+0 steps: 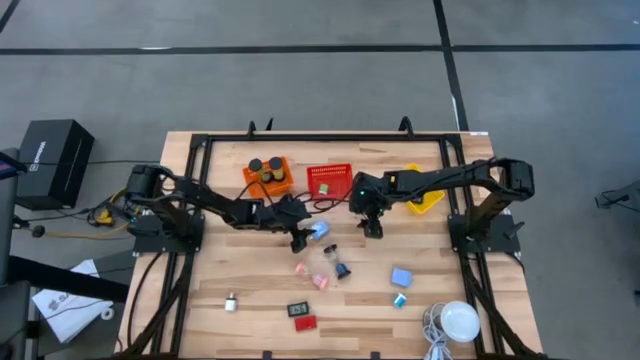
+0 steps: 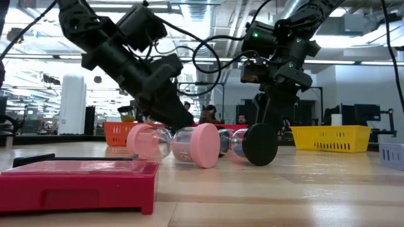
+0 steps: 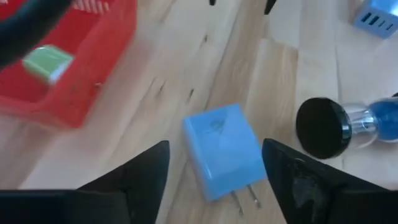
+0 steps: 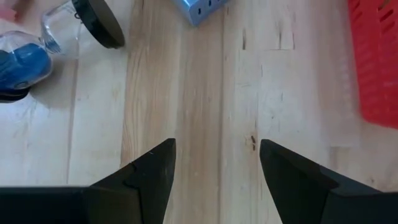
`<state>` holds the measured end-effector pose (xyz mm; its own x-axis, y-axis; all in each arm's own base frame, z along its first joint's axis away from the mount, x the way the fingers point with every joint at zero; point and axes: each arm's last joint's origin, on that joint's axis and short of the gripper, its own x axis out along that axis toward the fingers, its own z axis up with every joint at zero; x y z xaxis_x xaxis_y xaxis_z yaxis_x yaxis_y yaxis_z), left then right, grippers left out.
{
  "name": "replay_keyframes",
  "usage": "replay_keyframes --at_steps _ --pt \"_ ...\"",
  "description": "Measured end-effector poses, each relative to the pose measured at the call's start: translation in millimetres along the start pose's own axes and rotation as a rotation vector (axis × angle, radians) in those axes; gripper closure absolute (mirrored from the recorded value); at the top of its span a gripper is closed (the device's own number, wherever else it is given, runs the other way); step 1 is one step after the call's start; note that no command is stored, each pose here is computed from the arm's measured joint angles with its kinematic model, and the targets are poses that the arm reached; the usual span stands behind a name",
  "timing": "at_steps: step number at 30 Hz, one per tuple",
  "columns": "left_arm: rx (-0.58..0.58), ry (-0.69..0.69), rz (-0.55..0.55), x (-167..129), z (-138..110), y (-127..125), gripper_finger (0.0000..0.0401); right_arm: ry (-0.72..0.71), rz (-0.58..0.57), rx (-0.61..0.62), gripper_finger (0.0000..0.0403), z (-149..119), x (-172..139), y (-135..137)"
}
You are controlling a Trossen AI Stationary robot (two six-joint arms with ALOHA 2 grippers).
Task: Pick & Place Office items
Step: Put the left light violet charger adapter into the red bin
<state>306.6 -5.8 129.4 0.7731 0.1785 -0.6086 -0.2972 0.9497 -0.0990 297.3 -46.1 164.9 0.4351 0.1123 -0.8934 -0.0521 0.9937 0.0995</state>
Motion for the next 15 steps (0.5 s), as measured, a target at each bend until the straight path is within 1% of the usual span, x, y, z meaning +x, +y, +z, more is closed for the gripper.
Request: replay_keyframes --at_steps 3,5,9,13,15 --pt "0.008 -0.005 -0.003 8 -5 -5 0.0124 -0.010 -0.002 -0.002 0.0178 1 0 0" --pt "0.014 -0.006 0.010 12 -6 -8 0.0118 -0.016 -0.003 -0.002 0.0178 2 0 0" --pt "0.016 0.001 0.033 23 -6 -11 0.0115 -0.019 -0.003 -0.002 0.0178 2 0 0" --pt "0.028 0.048 0.052 33 -17 -10 0.0117 -0.018 -0.003 -0.001 0.0178 2 0 0" --pt "0.029 0.046 0.070 34 -18 -10 0.0123 -0.018 -0.003 -0.001 0.0178 2 0 0"
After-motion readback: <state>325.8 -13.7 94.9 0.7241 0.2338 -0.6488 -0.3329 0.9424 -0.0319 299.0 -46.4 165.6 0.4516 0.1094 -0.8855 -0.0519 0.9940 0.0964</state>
